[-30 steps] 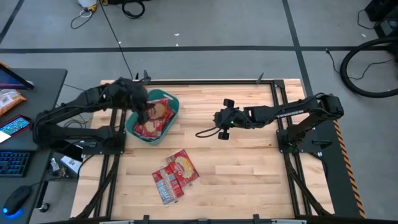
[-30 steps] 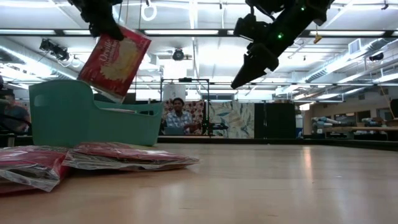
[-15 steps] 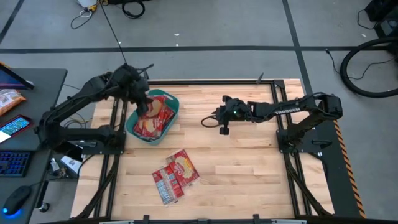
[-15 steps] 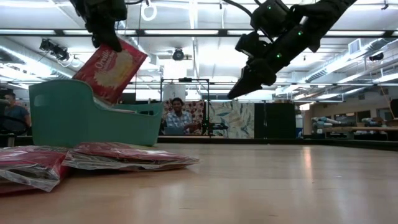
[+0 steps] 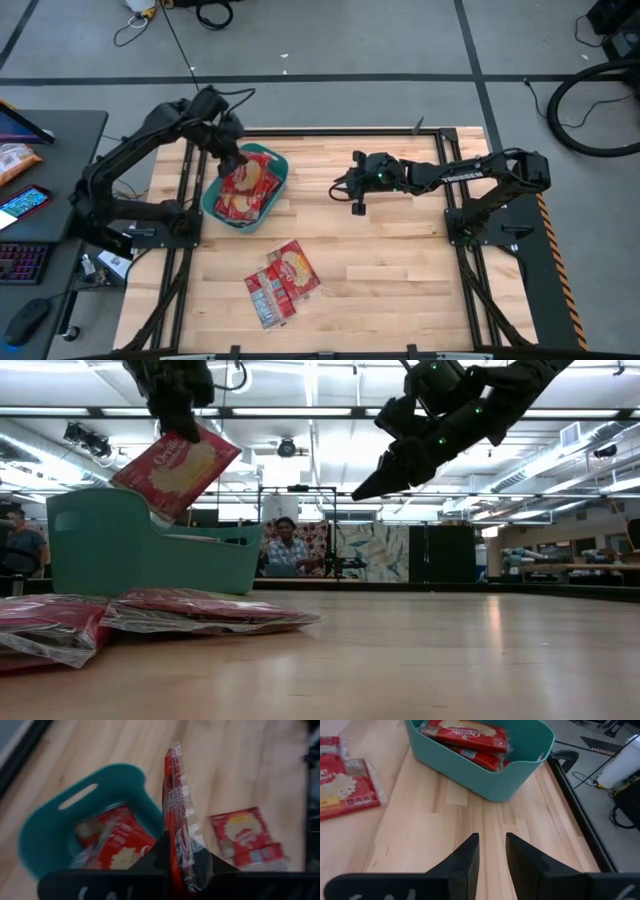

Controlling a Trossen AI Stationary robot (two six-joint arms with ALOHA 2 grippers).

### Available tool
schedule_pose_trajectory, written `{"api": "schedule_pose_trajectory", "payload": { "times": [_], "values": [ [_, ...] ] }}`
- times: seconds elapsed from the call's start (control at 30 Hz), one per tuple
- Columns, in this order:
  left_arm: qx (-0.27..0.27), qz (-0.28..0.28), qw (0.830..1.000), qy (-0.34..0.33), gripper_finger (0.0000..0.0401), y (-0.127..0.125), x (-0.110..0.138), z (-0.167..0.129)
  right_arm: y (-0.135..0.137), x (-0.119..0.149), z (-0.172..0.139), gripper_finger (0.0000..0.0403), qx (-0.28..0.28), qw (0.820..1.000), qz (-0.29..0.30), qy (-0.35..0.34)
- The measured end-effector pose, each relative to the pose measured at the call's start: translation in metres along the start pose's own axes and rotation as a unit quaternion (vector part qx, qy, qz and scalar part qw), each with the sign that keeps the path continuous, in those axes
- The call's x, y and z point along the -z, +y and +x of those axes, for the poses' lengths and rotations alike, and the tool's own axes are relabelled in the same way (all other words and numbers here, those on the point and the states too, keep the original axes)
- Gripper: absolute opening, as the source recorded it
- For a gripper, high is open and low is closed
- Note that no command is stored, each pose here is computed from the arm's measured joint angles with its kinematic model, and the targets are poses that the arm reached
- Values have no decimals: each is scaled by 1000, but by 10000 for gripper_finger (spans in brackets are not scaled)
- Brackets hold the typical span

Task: Sort popcorn bags into baskets
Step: Put the red popcorn bag into the green bin

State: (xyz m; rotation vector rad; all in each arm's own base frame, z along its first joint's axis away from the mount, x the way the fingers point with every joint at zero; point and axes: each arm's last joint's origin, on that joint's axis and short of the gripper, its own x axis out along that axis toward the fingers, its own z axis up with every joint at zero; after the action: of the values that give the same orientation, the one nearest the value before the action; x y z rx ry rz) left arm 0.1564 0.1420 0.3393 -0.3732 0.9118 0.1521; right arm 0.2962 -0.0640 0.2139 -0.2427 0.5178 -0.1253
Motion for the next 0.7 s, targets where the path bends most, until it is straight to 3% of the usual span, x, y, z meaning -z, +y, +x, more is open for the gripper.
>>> {"api": "schedule_pose_trajectory", "payload": {
  "times": [0.27, 0.7],
  "values": [
    [65, -28, 996, 53, 20, 9, 5, 14, 10, 18, 0, 100, -1, 1000, 2, -23],
    [64, -51, 991, 107, 21, 15, 22, 34, 11, 21, 0, 100, 9, 1000, 7, -28]
  ]
}}
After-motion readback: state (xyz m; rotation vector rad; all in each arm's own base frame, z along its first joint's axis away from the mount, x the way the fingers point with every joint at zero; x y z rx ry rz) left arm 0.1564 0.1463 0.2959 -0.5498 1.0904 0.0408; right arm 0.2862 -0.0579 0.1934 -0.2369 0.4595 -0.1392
